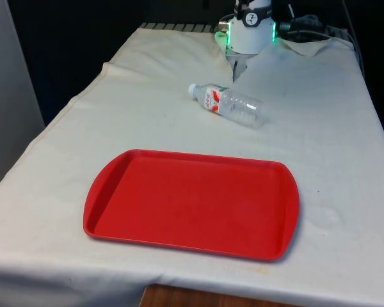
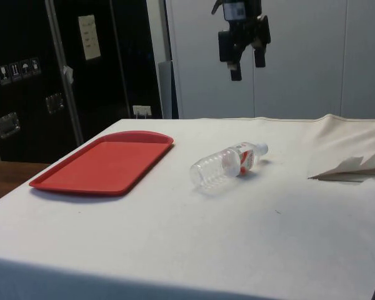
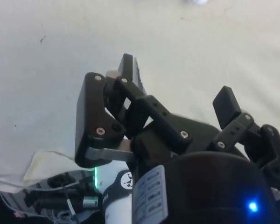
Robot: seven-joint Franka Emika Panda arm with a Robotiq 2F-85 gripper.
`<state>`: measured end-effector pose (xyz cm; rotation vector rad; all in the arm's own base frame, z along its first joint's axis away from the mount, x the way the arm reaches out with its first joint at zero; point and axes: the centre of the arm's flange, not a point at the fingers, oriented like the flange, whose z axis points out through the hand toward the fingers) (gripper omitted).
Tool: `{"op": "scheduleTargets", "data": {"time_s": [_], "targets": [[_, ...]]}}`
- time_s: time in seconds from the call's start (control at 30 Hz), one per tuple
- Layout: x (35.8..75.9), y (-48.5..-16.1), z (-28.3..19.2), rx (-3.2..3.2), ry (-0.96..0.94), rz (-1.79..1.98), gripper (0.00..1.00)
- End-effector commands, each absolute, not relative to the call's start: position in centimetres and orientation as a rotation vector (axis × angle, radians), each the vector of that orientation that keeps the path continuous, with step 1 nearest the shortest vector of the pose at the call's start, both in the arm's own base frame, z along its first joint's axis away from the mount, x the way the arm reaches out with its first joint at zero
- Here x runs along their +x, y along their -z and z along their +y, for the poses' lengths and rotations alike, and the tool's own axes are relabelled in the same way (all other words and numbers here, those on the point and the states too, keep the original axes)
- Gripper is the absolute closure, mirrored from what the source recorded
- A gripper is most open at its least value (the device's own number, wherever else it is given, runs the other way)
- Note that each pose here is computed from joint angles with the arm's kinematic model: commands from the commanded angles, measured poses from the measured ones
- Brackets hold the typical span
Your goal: Place the bottle upright on the tray.
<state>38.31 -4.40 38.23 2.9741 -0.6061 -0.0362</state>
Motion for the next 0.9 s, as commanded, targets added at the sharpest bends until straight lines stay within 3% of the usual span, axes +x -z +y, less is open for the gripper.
{"op": "scheduleTargets", "data": {"time_s": [0.0, 0.87], "targets": [[38.4, -37.9, -4.5, 2.969, 0.019, -0.628, 0.00], [38.8, -35.5, -4.3, 2.926, -0.031, -0.844, 0.00]]}}
